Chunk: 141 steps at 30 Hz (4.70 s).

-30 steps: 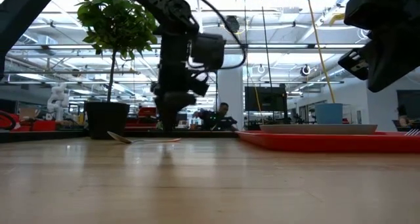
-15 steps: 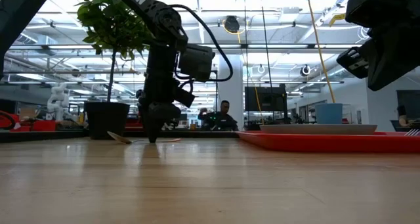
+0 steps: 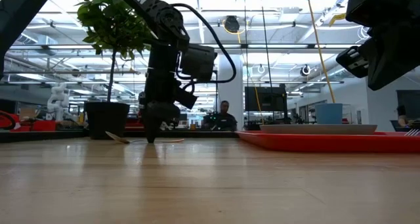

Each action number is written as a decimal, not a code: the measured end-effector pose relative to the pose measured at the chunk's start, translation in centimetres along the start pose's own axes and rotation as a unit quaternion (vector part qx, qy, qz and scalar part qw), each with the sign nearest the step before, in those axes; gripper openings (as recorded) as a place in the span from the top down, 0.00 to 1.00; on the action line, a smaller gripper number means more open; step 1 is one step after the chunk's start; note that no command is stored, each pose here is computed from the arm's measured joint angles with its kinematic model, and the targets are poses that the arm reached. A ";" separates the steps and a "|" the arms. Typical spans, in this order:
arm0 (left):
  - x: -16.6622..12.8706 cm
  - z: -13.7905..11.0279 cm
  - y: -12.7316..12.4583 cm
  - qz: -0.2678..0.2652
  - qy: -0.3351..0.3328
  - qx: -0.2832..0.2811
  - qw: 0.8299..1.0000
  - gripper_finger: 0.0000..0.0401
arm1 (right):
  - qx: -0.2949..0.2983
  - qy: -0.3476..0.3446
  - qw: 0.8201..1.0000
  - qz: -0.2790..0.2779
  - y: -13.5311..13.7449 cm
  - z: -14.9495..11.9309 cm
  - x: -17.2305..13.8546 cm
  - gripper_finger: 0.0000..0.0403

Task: Pick and place plate/cup/fork/spoon on tray
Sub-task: Put the orange spoon on the red tray at the bottom of the orange fork

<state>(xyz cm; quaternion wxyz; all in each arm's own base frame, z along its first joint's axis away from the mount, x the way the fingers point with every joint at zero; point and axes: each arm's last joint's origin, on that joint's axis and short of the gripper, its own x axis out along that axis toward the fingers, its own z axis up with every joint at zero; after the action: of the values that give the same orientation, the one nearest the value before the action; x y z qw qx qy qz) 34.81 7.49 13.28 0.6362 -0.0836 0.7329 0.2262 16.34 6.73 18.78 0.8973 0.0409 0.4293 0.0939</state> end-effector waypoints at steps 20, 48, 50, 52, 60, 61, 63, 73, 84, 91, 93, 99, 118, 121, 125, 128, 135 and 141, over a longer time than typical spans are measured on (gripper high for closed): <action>-4.7 -1.1 -1.5 -0.033 -0.104 0.068 0.992 0.99 | -0.006 -0.084 0.994 -0.072 -0.3 1.3 -0.1 1.00; -7.3 -0.3 -6.4 -0.099 -0.269 0.237 0.928 0.99 | -0.001 -0.195 0.963 -0.185 -2.3 4.7 6.1 0.89; -7.4 -0.4 -6.6 -0.104 -0.273 0.245 0.925 0.99 | -0.001 -0.206 0.961 -0.186 -2.5 4.9 6.7 0.84; -7.5 -0.4 -6.9 -0.106 -0.276 0.249 0.922 0.99 | 0.004 -0.216 0.958 -0.188 -2.7 5.1 7.1 0.78; -7.9 -0.3 -7.5 -0.109 -0.302 0.267 0.909 0.99 | 0.037 -0.237 0.949 -0.204 -3.6 5.3 8.0 0.61; -7.9 -0.3 -7.6 -0.112 -0.306 0.269 0.907 0.99 | 0.037 -0.236 0.949 -0.204 -3.6 5.3 8.1 0.60; -8.0 -0.2 -7.8 -0.117 -0.312 0.270 0.903 0.99 | 0.037 -0.235 0.950 -0.204 -3.6 5.3 8.2 0.59; -8.3 0.0 -7.9 -0.129 -0.330 0.274 0.894 0.99 | 0.037 -0.240 0.949 -0.202 -3.5 5.3 8.2 0.71; -8.5 -0.1 -8.3 -0.126 -0.338 0.280 0.889 0.99 | 0.036 -0.245 0.950 -0.192 -3.5 5.4 8.2 0.98; -8.6 0.0 -8.3 -0.121 -0.343 0.265 0.893 0.98 | 0.038 -0.258 0.946 -0.193 -3.4 5.7 8.0 0.99; -9.1 -0.2 -8.1 -0.118 -0.347 0.259 0.894 0.96 | 0.039 -0.262 0.944 -0.195 -3.4 5.7 8.0 0.99; -12.1 -1.6 -7.1 -0.130 -0.383 0.233 0.885 0.85 | 0.040 -0.268 0.941 -0.202 -3.4 6.0 6.6 1.00; -15.5 -0.1 -8.9 -0.077 -0.570 0.204 0.792 0.55 | 0.083 -0.278 0.938 -0.188 -3.2 5.9 1.4 1.00; -14.4 0.6 -8.9 -0.069 -0.557 0.205 0.802 0.52 | 0.081 -0.272 0.940 -0.189 -3.2 5.7 1.2 1.00; -13.9 1.0 -8.5 -0.066 -0.552 0.201 0.806 0.52 | 0.081 -0.271 0.941 -0.188 -3.2 5.7 1.2 1.00; -13.9 1.2 -8.2 -0.078 -0.551 0.203 0.806 0.56 | 0.080 -0.270 0.941 -0.187 -3.2 5.7 1.2 1.00; -13.3 1.5 -8.2 -0.092 -0.540 0.217 0.808 0.72 | 0.080 -0.285 0.940 -0.168 -3.1 6.0 1.1 1.00; -12.4 2.0 -8.4 -0.094 -0.534 0.237 0.806 0.85 | 0.077 -0.290 0.941 -0.159 -3.0 6.1 1.0 1.00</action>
<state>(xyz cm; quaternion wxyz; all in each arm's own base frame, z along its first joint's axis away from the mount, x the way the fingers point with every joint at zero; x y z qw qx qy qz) 42.24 -1.12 23.24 0.9453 0.1355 0.2968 -0.0068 22.10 4.05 21.38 0.9802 0.0669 0.1575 -0.0995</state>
